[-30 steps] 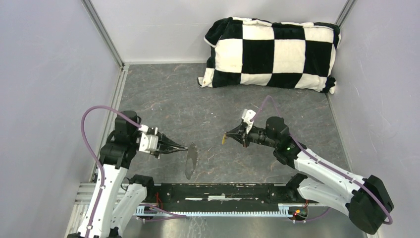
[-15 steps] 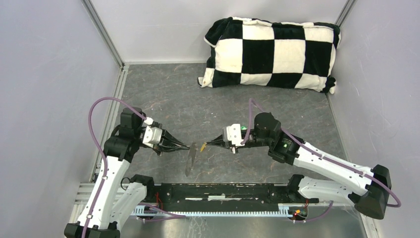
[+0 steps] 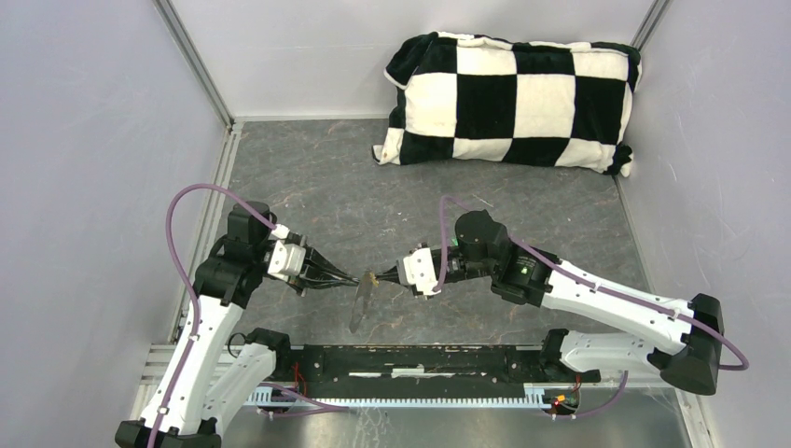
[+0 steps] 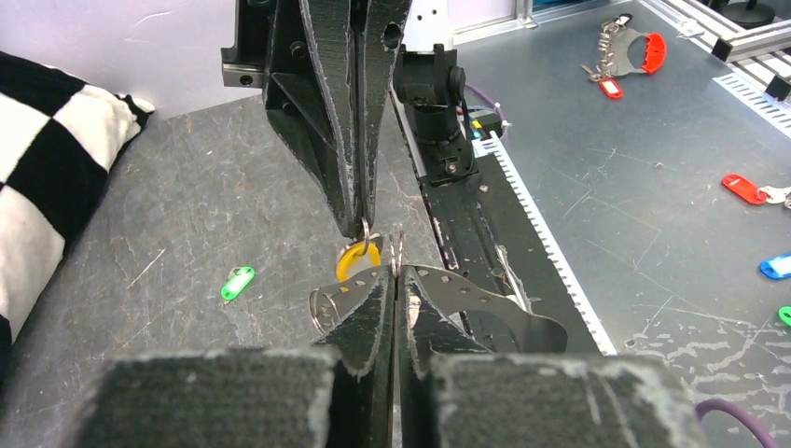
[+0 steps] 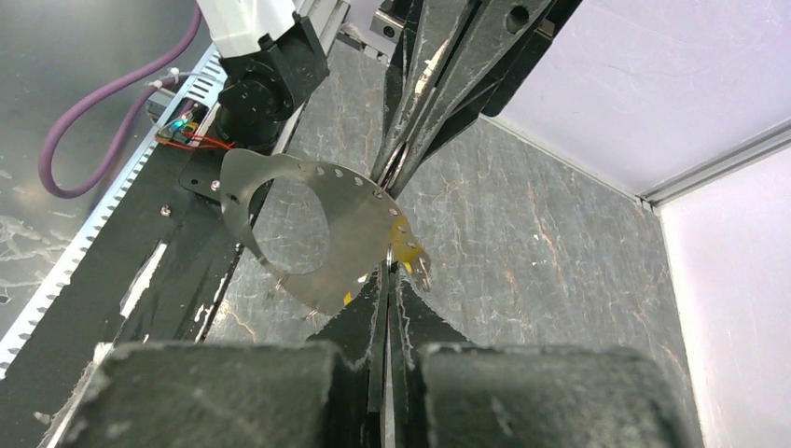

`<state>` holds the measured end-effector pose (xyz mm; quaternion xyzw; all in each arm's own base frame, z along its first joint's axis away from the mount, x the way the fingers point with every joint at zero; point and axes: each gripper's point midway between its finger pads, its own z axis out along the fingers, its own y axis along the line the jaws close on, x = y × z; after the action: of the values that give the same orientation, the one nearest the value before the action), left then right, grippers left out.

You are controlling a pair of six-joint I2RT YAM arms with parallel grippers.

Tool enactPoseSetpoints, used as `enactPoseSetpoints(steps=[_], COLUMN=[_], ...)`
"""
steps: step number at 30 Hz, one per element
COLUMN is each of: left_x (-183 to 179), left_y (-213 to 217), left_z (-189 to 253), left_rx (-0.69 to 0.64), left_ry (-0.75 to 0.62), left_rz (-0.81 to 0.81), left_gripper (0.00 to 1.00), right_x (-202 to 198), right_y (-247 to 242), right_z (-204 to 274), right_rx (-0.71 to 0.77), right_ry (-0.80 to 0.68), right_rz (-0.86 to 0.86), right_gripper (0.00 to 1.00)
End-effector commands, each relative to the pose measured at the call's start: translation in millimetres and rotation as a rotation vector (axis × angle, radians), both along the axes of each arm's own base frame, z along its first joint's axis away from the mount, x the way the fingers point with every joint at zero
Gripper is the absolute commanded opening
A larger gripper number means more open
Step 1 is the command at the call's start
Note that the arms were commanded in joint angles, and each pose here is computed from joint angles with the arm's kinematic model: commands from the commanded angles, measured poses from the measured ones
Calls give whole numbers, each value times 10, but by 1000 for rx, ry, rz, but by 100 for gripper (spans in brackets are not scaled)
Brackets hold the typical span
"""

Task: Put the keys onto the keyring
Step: Insert the key onto the keyring.

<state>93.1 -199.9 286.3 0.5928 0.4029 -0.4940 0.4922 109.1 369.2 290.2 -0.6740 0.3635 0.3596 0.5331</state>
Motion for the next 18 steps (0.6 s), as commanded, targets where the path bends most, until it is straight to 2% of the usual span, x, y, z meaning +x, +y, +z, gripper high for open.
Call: enactPoseSetpoints(steps=[1,18], left_x=[-182,-145], left_y=[6,4], left_z=[233,191], left_rx=[-66,-50], left_ry=[-9,-23], left_rz=[-92,-65], left_gripper=[2,2], right_x=[17,-46], right_y=[51,156], right_z=[254,292], right_rx=[41,31], right_ry=[-54,-16], right_rz=[0,20], right_gripper=[0,0])
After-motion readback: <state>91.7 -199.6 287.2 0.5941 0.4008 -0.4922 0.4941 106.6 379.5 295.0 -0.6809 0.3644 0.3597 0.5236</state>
